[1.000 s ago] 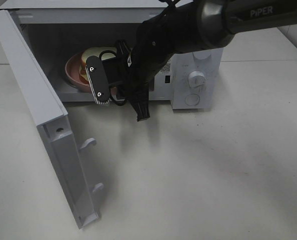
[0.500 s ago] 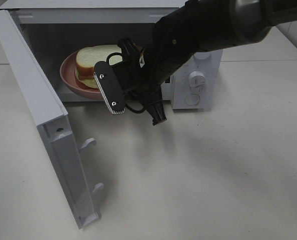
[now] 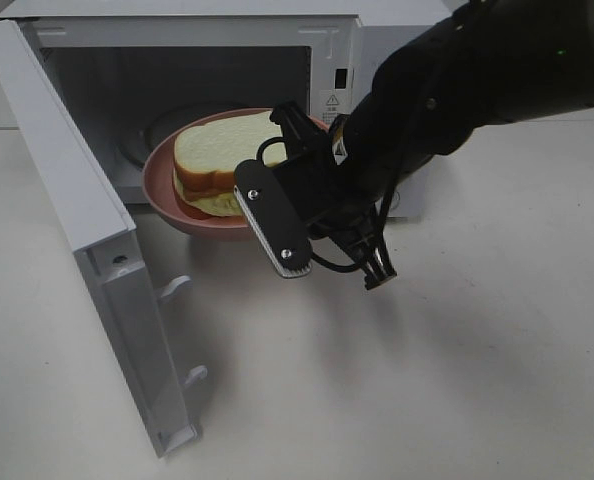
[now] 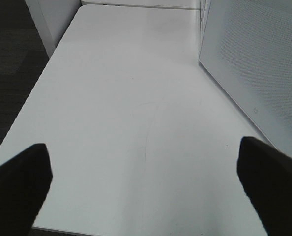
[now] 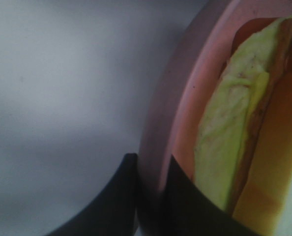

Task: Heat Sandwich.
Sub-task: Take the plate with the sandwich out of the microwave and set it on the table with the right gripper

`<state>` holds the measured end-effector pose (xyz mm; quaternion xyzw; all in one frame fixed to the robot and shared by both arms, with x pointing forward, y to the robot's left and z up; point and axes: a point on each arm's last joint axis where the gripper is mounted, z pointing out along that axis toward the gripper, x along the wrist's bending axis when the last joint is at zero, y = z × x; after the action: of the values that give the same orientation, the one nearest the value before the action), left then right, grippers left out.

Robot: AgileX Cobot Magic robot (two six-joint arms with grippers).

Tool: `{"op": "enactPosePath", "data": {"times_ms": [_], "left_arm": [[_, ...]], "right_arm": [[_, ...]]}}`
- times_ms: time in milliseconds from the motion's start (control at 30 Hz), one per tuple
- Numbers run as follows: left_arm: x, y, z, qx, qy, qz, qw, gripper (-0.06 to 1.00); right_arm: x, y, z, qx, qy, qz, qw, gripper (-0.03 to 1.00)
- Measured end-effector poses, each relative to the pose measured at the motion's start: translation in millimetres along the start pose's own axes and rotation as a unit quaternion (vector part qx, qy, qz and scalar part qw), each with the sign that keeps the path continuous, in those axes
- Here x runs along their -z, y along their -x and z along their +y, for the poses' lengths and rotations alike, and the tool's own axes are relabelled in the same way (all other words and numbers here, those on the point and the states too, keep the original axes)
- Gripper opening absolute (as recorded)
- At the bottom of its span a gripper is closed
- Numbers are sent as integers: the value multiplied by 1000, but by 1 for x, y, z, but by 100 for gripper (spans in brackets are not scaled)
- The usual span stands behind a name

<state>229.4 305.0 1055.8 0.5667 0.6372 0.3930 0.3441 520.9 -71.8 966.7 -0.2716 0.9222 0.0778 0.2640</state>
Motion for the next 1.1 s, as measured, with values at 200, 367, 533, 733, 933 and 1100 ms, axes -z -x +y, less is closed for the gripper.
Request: {"op": "enactPosePath", "data": {"times_ms": [200, 367, 533, 733, 933, 1100], "left_arm": [[0, 0, 0, 0, 0, 0, 1000, 97], [0, 0, 0, 0, 0, 0, 1000, 97], [0, 0, 0, 0, 0, 0, 1000, 97], [0, 0, 0, 0, 0, 0, 1000, 97], [0, 0, 0, 0, 0, 0, 1000, 97], [0, 0, 0, 0, 0, 0, 1000, 97]], "right_arm": [[20, -19, -4, -17, -1, 4, 1000, 11], [34, -30, -6, -29, -2, 2, 1000, 11], [50, -49, -9, -45, -2, 2, 999, 11], [75, -76, -16, -63, -4, -5, 998, 11], [93, -98, -19, -65, -5, -10, 998, 11], [108, -116, -22, -66, -6, -13, 998, 11]]}}
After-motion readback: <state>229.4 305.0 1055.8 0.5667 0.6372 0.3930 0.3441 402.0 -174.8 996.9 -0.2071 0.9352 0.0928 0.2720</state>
